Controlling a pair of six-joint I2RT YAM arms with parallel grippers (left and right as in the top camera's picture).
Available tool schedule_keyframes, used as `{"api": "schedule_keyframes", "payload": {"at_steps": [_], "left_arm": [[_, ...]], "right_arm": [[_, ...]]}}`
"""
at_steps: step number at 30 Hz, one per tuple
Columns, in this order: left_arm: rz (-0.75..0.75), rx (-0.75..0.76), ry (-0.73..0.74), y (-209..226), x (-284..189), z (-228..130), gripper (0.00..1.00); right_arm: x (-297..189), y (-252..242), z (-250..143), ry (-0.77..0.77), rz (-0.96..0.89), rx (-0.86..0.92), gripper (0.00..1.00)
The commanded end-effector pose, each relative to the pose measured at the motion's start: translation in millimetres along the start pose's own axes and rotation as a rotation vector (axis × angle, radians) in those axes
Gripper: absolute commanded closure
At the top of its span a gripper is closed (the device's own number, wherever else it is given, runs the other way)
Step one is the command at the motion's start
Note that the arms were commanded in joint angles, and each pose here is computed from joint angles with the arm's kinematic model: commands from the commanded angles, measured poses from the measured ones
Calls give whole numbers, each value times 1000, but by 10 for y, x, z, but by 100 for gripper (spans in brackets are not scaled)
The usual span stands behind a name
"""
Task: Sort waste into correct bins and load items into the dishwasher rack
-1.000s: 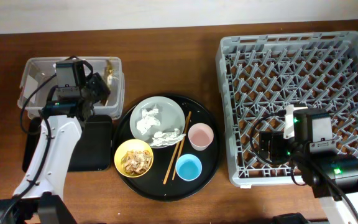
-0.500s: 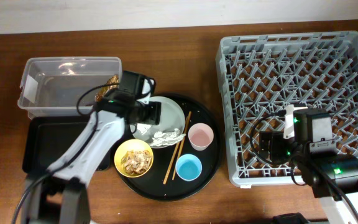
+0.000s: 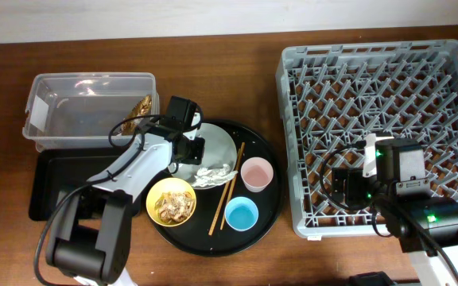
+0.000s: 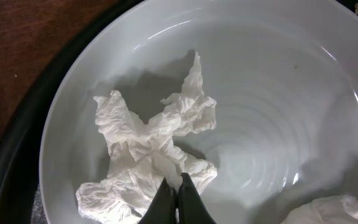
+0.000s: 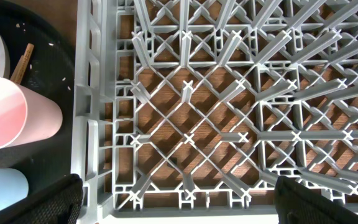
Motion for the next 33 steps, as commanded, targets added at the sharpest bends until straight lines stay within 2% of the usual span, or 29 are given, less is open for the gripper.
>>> {"api": "schedule_keyframes", "payload": {"at_steps": [1,3,8,12,15,16,17,20,23,27,33], "left_arm": [[11,5,-148,9,-462,221,100],[77,-19,-261,128,-849,312,100],[200,-137,-443,595,-1425,341,100],[274,-248,-481,1063,-1518,282,97],[292,-283,-460,1212,-1470,233,68],[279,-282,-458,1213,-1455,234,36],[245,-273,-463,1182,-1450,245,31],[25,-208,-468,910,-1410,285,31],[-146,-112,-378,534,-1331,205,31],[-228,61,-167,48,-1115,-26,30],[-208,163,45,-323,-574,-246,30]], "right_arm": [[-42,-1,44,-17,3,13,1],[-42,-2,43,-16,3,13,1],[-42,-1,44,-17,3,13,1],[-42,-1,44,-17,3,13,1],[-42,-1,44,-17,3,13,1],[-42,-1,44,-17,3,13,2],[-42,-1,44,-17,3,13,1],[-42,-1,44,-17,3,13,1],[-42,-1,44,-17,3,13,1],[-42,-1,44,-17,3,13,1],[-42,-1,44,-17,3,13,1]]}}
Point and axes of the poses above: each gripper's point midway between its finger pads, its own x axis out along the fingers, its own y axis along the line the jaws close on, z = x × y, the point moved 8 cm from there along -x, back along the fingers, and after that the axes turned 8 degrees about x, right-handed, at the moved point
